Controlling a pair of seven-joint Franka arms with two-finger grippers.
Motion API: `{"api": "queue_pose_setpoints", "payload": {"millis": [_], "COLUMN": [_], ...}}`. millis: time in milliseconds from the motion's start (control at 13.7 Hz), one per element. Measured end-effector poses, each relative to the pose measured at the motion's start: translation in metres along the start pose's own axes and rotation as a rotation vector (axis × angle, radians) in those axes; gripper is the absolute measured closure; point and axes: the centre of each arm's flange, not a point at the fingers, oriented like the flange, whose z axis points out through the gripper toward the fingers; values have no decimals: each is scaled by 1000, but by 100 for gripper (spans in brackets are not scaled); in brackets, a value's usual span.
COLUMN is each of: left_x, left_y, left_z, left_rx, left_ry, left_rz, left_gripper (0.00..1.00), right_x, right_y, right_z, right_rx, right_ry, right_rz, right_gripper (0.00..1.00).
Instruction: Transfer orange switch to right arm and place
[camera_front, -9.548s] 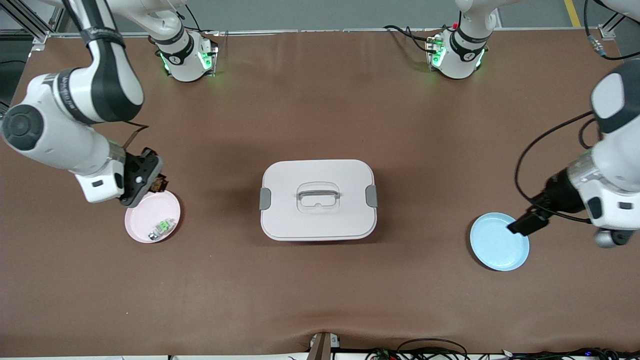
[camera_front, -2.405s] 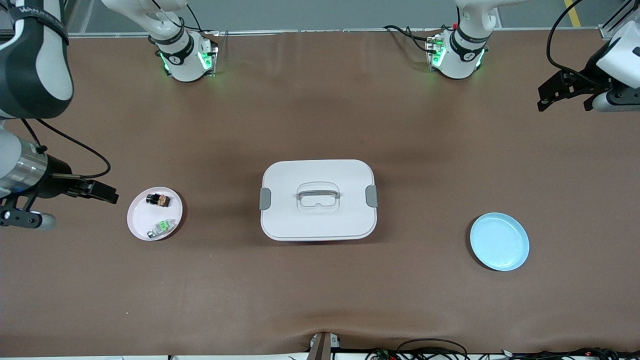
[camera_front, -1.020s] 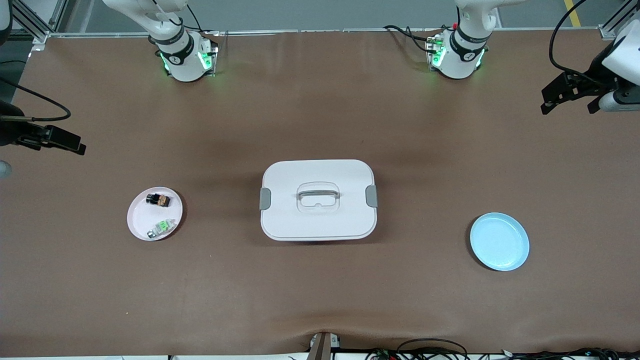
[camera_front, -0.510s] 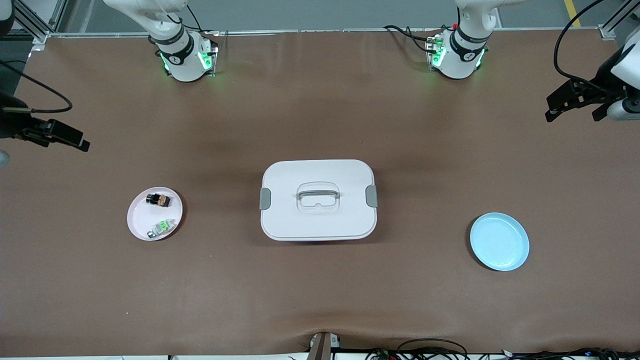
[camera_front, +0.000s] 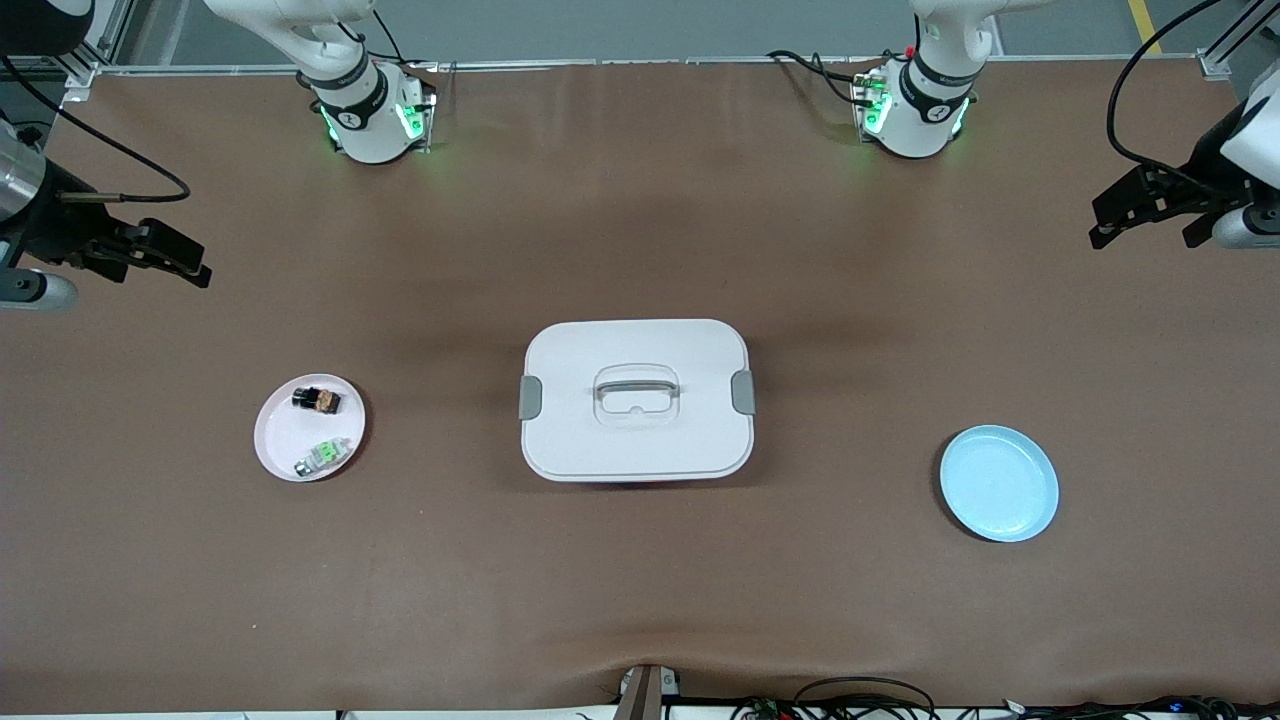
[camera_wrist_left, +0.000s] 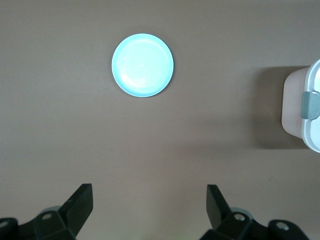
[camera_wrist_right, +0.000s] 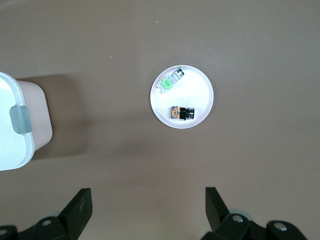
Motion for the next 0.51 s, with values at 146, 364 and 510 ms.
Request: {"api": "queue_pose_setpoints", "payload": {"millis": [146,364,510], "left_x": [1,1,1], "left_y": [0,0,0], "left_z": [1,1,1], "left_rx": [0,0,0], "left_ry": [-2,-2,-2], "left_rz": [0,0,0], "left_gripper": [0,0,0], "right_x": [1,1,0], "right_y": [5,7,7], "right_z": [1,0,-5], "right_rx": [-1,0,1], "right_ry": [-2,3,15], "right_rz": [9,13,13], "right_gripper": [0,0,0]}}
